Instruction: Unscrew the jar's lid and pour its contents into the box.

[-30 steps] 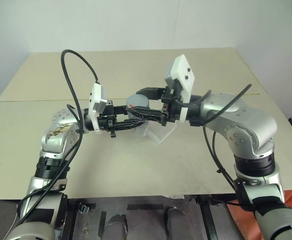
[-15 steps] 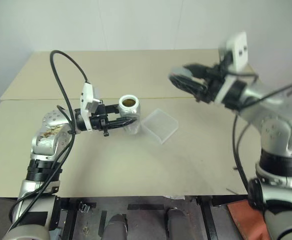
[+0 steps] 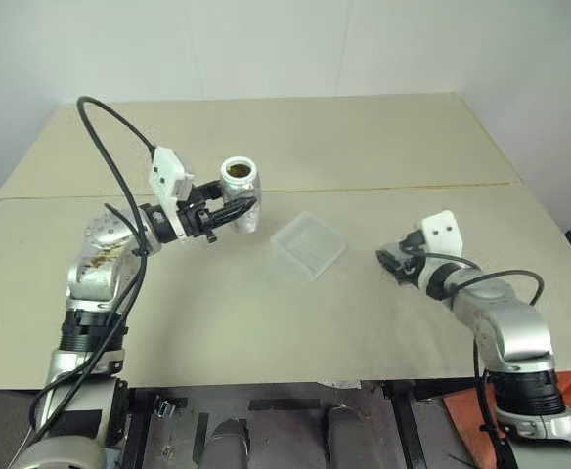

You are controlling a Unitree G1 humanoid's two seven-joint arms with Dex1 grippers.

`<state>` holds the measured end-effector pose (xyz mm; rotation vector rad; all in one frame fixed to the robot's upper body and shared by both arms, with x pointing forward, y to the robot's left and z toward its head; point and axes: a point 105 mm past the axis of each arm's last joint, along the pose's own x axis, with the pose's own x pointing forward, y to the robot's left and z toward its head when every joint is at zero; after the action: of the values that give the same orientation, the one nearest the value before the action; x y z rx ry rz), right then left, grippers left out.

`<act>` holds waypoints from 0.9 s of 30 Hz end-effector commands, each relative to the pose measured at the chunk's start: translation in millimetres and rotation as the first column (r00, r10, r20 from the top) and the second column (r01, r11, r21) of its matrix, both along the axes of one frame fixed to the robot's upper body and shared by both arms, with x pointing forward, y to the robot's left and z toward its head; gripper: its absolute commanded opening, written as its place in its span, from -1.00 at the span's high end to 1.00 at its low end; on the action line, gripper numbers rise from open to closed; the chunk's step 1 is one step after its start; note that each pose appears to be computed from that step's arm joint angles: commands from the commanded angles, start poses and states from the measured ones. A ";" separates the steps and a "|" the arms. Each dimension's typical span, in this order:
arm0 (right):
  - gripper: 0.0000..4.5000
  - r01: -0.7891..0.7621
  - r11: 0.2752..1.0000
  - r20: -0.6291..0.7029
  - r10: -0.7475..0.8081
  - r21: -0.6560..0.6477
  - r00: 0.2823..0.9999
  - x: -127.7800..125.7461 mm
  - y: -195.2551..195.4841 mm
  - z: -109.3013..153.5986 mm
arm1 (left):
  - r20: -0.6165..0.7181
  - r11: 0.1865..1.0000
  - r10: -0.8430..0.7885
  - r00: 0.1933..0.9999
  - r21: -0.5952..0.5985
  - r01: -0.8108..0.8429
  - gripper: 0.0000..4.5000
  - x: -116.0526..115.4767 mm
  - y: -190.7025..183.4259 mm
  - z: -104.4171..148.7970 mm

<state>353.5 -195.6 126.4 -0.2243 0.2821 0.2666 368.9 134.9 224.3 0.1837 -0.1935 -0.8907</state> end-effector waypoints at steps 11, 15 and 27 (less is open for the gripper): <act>-0.99 -0.447 0.889 0.050 0.444 0.100 0.895 -44.6 40.5 92.6 | 0.822 0.775 -0.054 0.567 0.392 -0.495 0.16 40.3 -50.5 30.9; -0.99 -0.542 0.836 0.032 0.541 0.090 0.840 -55.1 51.3 102.6 | 0.899 0.651 -0.357 0.255 0.435 -0.622 0.16 45.0 -74.9 26.7; -0.99 -0.609 0.791 0.054 0.606 0.066 0.793 -63.9 67.1 115.8 | 0.656 0.608 -0.713 -0.248 0.402 -0.685 0.16 41.5 -134.4 -6.8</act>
<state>293.9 -133.2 230.8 -0.2076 0.2066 0.9078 409.8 1.6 202.7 2.0536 -1.4388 -0.5085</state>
